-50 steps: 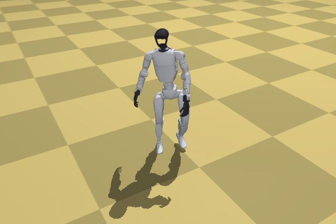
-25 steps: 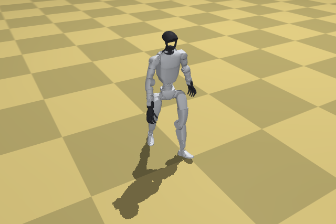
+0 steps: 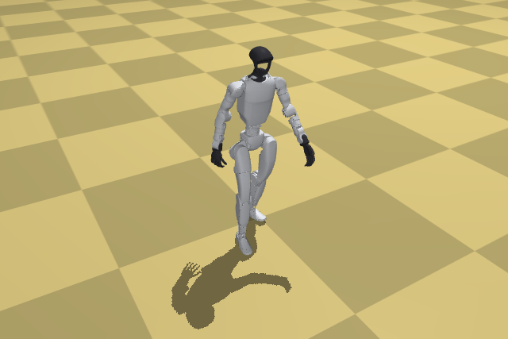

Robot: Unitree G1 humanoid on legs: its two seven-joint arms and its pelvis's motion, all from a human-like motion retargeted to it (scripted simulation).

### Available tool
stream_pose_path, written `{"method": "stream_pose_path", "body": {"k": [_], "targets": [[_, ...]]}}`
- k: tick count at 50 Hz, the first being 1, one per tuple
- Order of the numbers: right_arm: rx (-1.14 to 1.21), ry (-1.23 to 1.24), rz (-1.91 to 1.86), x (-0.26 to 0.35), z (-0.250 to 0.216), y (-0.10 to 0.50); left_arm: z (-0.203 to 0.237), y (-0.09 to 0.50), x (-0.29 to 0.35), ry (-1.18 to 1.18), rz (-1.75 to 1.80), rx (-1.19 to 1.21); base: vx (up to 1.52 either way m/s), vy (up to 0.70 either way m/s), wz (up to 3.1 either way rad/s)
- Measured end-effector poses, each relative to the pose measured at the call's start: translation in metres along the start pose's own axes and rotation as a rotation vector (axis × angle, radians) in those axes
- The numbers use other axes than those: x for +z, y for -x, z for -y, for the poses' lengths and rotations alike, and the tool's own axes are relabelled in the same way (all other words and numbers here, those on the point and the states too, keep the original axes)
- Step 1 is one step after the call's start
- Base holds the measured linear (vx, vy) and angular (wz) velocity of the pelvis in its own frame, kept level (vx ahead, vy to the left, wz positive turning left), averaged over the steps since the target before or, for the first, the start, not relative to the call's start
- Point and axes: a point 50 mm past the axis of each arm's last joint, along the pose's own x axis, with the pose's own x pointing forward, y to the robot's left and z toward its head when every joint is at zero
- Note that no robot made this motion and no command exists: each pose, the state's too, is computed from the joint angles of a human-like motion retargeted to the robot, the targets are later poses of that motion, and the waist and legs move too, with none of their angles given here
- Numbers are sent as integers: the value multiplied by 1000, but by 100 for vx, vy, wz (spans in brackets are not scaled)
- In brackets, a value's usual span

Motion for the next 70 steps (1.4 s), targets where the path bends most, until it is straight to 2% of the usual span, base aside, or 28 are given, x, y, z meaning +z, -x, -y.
{"method": "stream_pose_path", "body": {"k": [5, 10, 15, 19, 26, 32, 39, 47, 56, 60, 65, 70], "targets": [[-61, 45, -96, 1, 15, 1, 14, -6, 71, -41, 191, -11, 65, -21, 49], [-104, 45, -93, 16, 27, 1, 23, -3, 74, -52, 231, -79, 66, -29, -35], [-136, 39, -54, 51, 38, 1, 23, 2, 13, -28, 75, -144, 63, -32, -109], [-173, 50, 54, 105, 52, 7, 10, 18, -54, -17, -125, -125, 53, -15, -111], [-416, 191, 335, 228, 95, 57, -30, 67, -156, 137, -452, 169, 51, -16, -173], [-598, 203, 671, 302, 114, 117, -58, 137, -232, -12, -816, 272, 40, 34, -107], [-664, 239, 912, 324, 120, 154, -45, 178, -269, -172, -940, 90, 38, 55, -75], [-586, 335, 684, 286, 99, 101, -45, 139, -238, -324, -785, 29, 46, 35, -43], [-364, 236, 234, 159, 52, 17, -69, 54, -121, -554, -553, 279, 62, 33, 27], [-261, 167, 44, 87, 33, 0, -55, 19, -51, -466, -339, 296, 71, 34, 172], [-139, 57, -123, 16, 13, -3, -9, -7, 37, -228, 7, 112, 73, 25, 295], [-127, -38, -215, -29, 7, 3, 24, -5, 88, 8, 244, -27, 85, 2, 258]]}}
